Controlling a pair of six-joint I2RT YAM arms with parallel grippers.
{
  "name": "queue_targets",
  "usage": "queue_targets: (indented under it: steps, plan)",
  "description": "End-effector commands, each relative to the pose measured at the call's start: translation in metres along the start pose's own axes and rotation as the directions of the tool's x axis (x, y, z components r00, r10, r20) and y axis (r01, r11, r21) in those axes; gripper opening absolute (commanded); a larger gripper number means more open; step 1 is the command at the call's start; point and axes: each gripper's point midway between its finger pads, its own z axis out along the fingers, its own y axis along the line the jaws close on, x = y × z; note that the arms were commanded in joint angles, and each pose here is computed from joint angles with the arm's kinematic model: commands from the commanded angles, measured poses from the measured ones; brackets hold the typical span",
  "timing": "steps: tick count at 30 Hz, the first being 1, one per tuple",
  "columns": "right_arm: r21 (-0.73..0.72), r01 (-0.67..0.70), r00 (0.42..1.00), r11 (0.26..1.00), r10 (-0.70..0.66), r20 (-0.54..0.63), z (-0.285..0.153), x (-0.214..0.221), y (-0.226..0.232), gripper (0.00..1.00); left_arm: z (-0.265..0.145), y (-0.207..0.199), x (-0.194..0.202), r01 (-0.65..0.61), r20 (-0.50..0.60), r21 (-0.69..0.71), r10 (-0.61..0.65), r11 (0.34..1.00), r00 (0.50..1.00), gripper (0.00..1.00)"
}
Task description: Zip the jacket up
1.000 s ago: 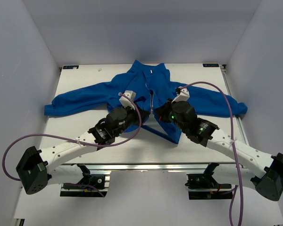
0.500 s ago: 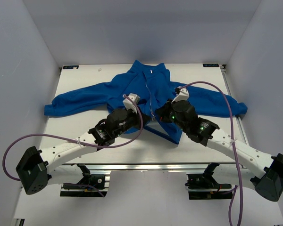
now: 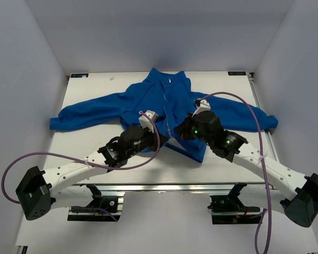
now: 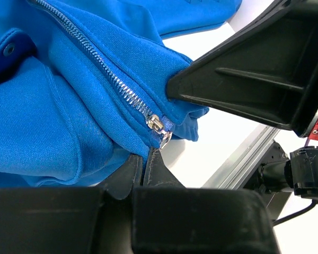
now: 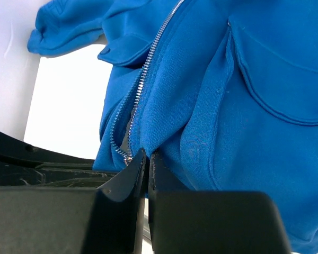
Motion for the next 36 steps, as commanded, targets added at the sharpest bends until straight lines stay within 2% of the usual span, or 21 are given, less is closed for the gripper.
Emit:
queue_targets:
  steps: [1,5,11,12,15,19,24,26,27,28,29,33,36]
  plan:
    - [-0.020,-0.017,0.996,1.000,0.019,0.088,0.005,-0.022,0.002,0.00,-0.011,-0.012,0.011,0.000,-0.074,0.041,0.003,0.999,0.997,0.00]
    - [-0.051,0.000,1.000,0.999,-0.001,-0.015,0.015,0.011,-0.004,0.08,-0.009,-0.015,0.007,0.002,-0.077,0.038,0.000,0.999,0.997,0.00]
    - [-0.083,-0.015,1.000,0.996,0.017,0.023,0.016,0.007,0.000,0.16,-0.010,-0.012,0.015,0.001,-0.119,0.025,0.002,1.000,0.993,0.00]
    - [-0.081,-0.014,0.999,0.997,0.017,0.027,0.016,0.007,-0.001,0.26,-0.010,-0.010,0.018,0.001,-0.125,0.015,0.001,1.000,0.992,0.00]
    - [-0.050,0.000,1.000,0.999,0.001,0.016,0.017,0.006,-0.004,0.44,-0.013,-0.005,0.017,0.007,-0.126,-0.019,-0.009,1.000,0.992,0.00]
    - [0.035,0.037,0.999,0.999,-0.036,-0.033,0.014,0.015,-0.021,0.46,-0.014,-0.006,0.010,0.023,-0.108,-0.028,-0.026,0.999,0.994,0.00]
    - [0.034,0.066,0.997,0.997,-0.064,-0.049,-0.001,0.014,-0.021,0.49,-0.011,-0.005,0.002,0.049,-0.095,-0.063,-0.055,0.997,0.994,0.00]
    - [0.025,0.079,0.995,0.997,-0.077,-0.061,-0.008,0.015,-0.020,0.59,-0.009,-0.003,0.004,0.054,-0.109,-0.081,-0.063,0.995,0.992,0.00]
    - [0.018,0.083,0.995,0.996,-0.082,-0.053,-0.014,0.012,-0.018,0.74,-0.009,-0.005,0.000,0.064,-0.103,-0.082,-0.072,0.995,0.992,0.00]
    - [0.004,0.095,0.994,0.995,-0.095,-0.062,-0.018,0.015,-0.016,0.85,-0.008,-0.005,-0.001,0.071,-0.105,-0.086,-0.079,0.994,0.991,0.00]
    - [0.003,0.105,0.991,0.994,-0.104,-0.078,-0.022,0.020,-0.016,0.89,-0.008,-0.007,-0.003,0.077,-0.099,-0.087,-0.086,0.993,0.991,0.00]
    - [-0.068,0.168,0.981,0.983,-0.174,-0.089,-0.040,0.043,0.004,0.89,-0.007,-0.011,-0.014,0.130,-0.079,-0.102,-0.138,0.986,0.987,0.00]
    - [0.023,0.169,0.982,0.985,-0.166,-0.084,-0.044,0.050,0.002,0.89,-0.004,-0.013,-0.023,0.162,-0.089,-0.151,-0.176,0.975,0.980,0.00]
